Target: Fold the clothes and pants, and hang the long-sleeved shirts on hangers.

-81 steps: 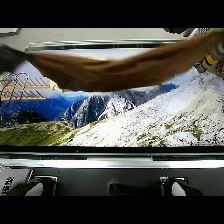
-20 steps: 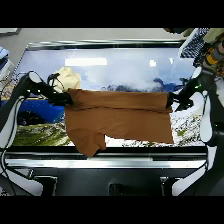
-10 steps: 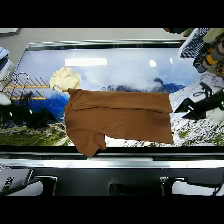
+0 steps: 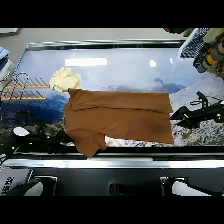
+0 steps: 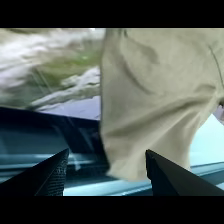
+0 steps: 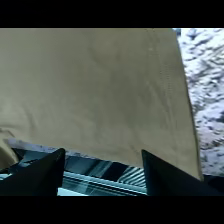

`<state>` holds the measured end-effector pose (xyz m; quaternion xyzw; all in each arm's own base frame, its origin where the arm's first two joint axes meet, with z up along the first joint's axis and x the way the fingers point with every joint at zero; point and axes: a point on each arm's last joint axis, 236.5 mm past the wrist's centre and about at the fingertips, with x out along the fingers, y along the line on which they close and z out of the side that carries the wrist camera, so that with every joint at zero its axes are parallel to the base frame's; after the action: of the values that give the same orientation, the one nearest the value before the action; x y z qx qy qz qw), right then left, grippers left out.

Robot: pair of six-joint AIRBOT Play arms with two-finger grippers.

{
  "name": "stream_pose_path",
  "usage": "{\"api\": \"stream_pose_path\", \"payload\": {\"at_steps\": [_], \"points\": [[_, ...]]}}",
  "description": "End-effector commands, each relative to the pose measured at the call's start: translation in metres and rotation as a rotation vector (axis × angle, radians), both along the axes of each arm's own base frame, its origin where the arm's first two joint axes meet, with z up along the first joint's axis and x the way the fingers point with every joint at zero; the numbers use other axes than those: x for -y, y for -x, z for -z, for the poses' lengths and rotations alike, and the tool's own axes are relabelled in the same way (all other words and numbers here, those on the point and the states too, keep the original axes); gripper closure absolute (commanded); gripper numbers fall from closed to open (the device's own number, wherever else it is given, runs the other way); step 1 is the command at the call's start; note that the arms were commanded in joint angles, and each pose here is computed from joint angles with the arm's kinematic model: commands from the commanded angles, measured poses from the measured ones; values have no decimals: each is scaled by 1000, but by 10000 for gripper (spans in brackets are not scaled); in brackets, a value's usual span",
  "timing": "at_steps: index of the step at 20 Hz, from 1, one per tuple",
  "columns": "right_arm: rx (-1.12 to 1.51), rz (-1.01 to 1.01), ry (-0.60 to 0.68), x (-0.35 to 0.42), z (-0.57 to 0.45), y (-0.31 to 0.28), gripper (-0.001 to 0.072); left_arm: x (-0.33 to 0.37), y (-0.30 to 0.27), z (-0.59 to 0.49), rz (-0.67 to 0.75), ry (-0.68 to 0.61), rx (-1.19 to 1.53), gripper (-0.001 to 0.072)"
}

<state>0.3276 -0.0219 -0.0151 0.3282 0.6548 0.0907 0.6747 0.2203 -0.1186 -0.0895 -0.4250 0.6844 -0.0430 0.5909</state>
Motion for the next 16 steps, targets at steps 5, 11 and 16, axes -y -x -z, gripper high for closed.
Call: {"api": "stream_pose_path", "payload": {"at_steps": [5,11,16], "points": [[33,20,-79,-15,-11,-8,169,31,-11,4,-62,17,34,159],[41,24,-110,-20,-16,-9,169,46,10,7,-63,62,-105,159],[32,15,-117,-22,-17,-7,172,45,7,10,-74,52,-98,291]]}}
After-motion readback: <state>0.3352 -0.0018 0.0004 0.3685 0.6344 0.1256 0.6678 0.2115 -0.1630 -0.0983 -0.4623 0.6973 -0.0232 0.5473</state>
